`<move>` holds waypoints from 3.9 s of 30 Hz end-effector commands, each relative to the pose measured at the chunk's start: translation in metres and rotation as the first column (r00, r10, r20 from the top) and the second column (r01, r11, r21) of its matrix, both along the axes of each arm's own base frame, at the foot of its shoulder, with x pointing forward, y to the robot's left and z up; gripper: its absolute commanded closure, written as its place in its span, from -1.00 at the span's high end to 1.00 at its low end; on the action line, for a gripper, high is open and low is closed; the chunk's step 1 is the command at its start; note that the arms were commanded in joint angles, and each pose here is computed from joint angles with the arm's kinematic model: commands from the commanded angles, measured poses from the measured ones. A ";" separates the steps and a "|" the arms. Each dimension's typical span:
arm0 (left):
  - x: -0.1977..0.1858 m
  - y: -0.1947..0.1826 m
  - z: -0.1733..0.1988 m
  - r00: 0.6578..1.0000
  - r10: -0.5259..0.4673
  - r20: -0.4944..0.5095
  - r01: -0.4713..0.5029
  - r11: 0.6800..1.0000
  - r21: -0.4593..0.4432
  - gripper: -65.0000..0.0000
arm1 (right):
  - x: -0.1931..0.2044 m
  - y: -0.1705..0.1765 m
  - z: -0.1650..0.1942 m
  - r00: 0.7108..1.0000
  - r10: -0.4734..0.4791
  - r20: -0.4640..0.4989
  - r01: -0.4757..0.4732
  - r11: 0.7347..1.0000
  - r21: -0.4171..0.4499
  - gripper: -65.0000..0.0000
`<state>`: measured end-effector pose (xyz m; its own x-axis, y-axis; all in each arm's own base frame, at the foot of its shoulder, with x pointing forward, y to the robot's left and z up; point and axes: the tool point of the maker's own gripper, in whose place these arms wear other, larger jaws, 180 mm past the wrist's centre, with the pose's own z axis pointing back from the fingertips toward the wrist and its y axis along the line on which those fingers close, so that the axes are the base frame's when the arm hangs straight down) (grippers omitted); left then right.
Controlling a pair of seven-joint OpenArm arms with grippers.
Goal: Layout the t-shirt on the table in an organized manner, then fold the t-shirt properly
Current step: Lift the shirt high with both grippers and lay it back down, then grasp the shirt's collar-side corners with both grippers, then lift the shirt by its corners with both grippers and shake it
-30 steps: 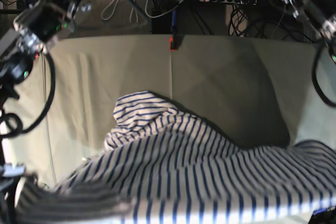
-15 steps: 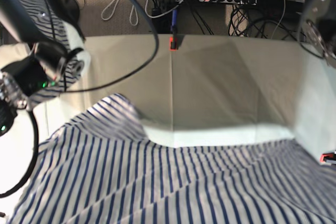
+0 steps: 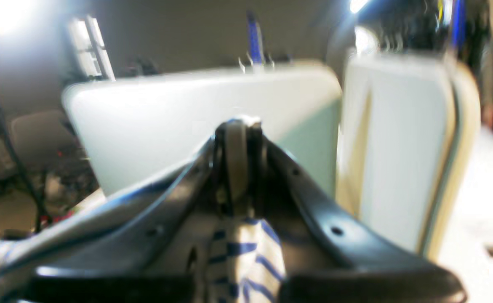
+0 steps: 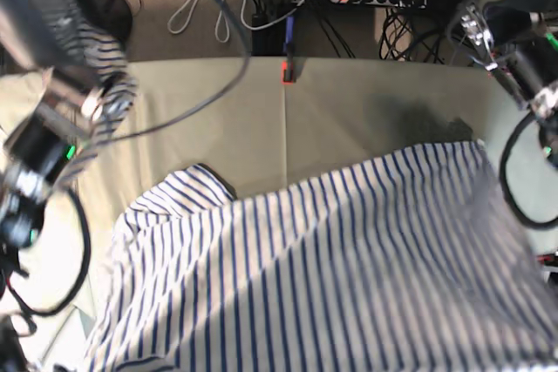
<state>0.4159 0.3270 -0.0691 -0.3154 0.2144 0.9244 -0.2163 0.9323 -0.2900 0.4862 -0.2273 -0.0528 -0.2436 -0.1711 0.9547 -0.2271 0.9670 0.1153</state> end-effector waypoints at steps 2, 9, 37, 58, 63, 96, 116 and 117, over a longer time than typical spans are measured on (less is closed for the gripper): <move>0.019 -0.002 0.014 1.000 0.002 0.016 -0.003 1.000 0.026 -1.00 | 0.019 -0.005 0.021 0.999 0.025 0.024 -0.026 1.000 0.003 -1.00; 0.076 0.003 -0.011 0.994 -0.005 -0.106 0.003 1.000 -0.024 -1.00 | 0.085 -0.006 -0.006 0.990 0.105 -0.094 -0.094 0.989 0.111 -1.00; 0.049 0.017 -0.196 0.869 -0.018 -0.495 -0.041 0.993 -0.107 0.12 | 0.056 -0.026 -0.244 0.858 0.041 -0.512 0.031 0.991 0.132 0.38; -0.078 0.004 -0.361 0.665 -0.045 -0.745 -0.191 0.955 -0.229 0.13 | -0.126 0.009 -0.329 0.806 0.042 -0.591 0.011 0.996 0.085 0.38; -0.084 0.002 -0.377 0.638 -0.056 -0.768 -0.210 0.947 -0.244 0.13 | -0.150 0.019 -0.336 0.794 0.050 -0.606 0.001 0.997 0.083 0.38; -0.079 0.009 -0.394 0.643 -0.023 -0.765 -0.248 0.939 -0.237 -0.99 | -0.127 0.079 -0.405 0.654 0.205 -0.729 -0.049 0.972 0.230 0.37; -0.098 0.008 -0.409 0.565 -0.076 -0.822 -0.259 0.929 -0.264 -0.99 | -0.155 0.083 -0.385 0.683 0.205 -0.701 -0.135 0.979 0.154 -1.00; -0.096 0.012 -0.403 0.562 -0.078 -0.823 -0.254 0.931 -0.261 -0.99 | -0.160 0.085 -0.375 0.702 0.202 -0.682 -0.148 0.979 0.138 -1.00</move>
